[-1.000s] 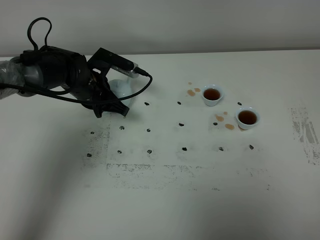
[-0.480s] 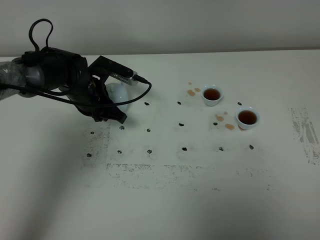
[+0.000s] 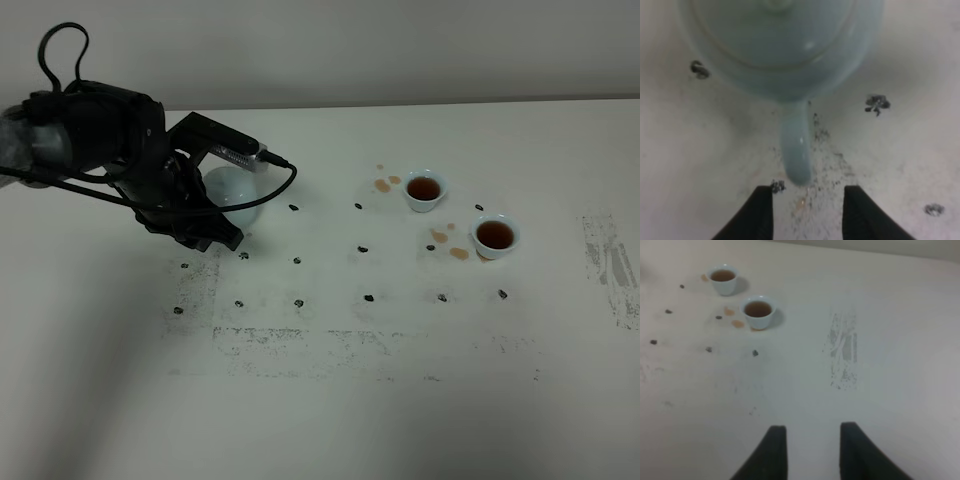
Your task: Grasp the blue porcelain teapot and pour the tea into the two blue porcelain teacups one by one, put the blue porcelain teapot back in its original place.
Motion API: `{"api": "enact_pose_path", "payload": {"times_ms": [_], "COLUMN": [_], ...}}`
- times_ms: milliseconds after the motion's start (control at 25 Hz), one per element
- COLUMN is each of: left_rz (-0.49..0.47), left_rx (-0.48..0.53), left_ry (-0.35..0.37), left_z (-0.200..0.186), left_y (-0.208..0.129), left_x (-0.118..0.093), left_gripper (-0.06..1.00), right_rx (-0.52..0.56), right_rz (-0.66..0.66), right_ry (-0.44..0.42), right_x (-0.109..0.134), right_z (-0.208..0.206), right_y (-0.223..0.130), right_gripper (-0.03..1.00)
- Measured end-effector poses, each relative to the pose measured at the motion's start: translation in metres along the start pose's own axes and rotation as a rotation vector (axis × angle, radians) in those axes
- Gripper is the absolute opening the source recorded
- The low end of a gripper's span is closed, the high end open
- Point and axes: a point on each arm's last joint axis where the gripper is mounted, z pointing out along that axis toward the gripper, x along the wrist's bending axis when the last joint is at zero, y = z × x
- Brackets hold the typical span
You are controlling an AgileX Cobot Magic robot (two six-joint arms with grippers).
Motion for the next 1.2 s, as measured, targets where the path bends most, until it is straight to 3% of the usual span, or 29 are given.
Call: {"api": "enact_pose_path", "payload": {"times_ms": [320,560,760,960,1200], "left_rz": [-0.046,-0.15,-0.241,-0.334,-0.405], "left_rx": [-0.145,-0.145,-0.172,-0.222,-0.22], "left_ry": [0.046,0.084,0.172,0.266,0.328], "left_z": [-0.073,-0.125,-0.188,-0.236,-0.248], "left_y": [-0.036,-0.078,-0.114,-0.173,-0.254], "left_x": [0.01,0.022,0.024,0.023,0.002], "left_gripper": [0.32,0.32,0.32,0.32,0.32], "right_rx": [0.0,0.0,0.0,0.0,0.0], "right_rz": [0.0,0.0,0.0,0.0,0.0], "right_ry": [0.0,0.0,0.0,0.0,0.0], "right_x": [0.0,0.0,0.0,0.0,0.0], "right_z": [0.0,0.0,0.0,0.0,0.0], "right_y": [0.0,0.0,0.0,0.0,0.0], "right_gripper": [0.28,0.28,0.28,0.28,0.28]}}
